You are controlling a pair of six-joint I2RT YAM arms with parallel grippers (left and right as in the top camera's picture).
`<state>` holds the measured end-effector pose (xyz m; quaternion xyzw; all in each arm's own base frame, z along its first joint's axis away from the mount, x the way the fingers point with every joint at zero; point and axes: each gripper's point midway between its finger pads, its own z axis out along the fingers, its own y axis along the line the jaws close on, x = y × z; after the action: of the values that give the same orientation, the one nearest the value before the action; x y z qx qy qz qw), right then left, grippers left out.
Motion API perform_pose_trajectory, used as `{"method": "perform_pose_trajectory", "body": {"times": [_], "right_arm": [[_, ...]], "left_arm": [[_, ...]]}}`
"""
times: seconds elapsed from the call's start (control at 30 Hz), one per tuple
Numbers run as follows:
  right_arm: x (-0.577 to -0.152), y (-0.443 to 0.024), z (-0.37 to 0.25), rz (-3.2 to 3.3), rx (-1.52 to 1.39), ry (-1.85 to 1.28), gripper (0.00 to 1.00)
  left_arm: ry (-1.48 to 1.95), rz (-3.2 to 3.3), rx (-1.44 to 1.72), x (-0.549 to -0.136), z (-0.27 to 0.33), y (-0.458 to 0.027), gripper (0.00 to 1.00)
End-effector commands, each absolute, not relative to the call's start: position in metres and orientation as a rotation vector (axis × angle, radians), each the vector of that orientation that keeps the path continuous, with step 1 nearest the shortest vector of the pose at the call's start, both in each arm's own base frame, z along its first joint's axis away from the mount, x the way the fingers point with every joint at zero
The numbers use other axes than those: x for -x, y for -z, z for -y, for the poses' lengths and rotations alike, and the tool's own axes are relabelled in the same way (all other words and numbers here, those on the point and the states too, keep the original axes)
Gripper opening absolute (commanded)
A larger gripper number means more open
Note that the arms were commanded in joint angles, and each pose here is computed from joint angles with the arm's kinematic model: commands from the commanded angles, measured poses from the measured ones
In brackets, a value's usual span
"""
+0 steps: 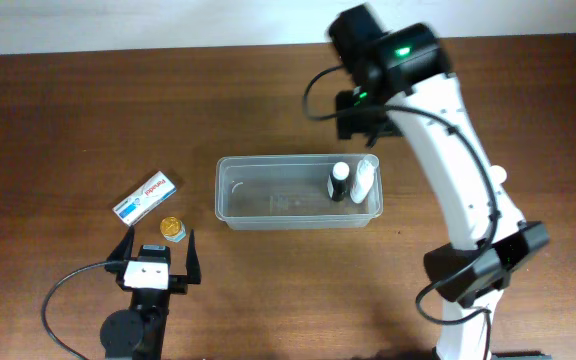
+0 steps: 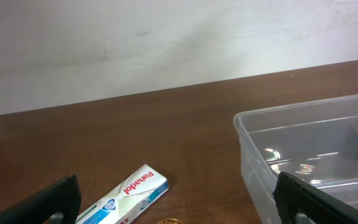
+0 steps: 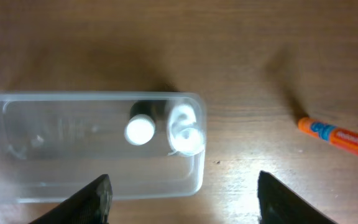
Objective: Pack container
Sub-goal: 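Lift the right gripper out and move it right toward the orange tube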
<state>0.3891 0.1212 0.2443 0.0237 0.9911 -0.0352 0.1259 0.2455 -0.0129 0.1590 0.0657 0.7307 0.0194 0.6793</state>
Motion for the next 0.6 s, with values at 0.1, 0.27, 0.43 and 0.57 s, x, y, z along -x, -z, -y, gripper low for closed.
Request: {"method": "perform_pose_trajectory", "body": {"times": [0.1,0.27,0.43,0.57], "right_arm": [[-0.4,-0.25,-0.046,-2.887,-0.386,-0.013,0.69],[-0.394,-0.231,0.012,-2.943,-0.555,-0.033,0.73],[-0.378,-0.208,0.056,-3.009,-0.67,-0.006,0.74],[-0.367,-0.198,0.083,-3.027,-0.778,0.017,0.74]], "left_arm": [[-0.059,-1.641,-0.157,-0.246,0.012,-0.157,0.99],[-0.059,-1.641,-0.157,-0.246,0.012,-0.157,0.99],[-0.059,-1.641,-0.157,-0.246,0.012,-0.157,0.99],[-0.059,-1.641,-0.157,-0.246,0.012,-0.157,0.99]]}}
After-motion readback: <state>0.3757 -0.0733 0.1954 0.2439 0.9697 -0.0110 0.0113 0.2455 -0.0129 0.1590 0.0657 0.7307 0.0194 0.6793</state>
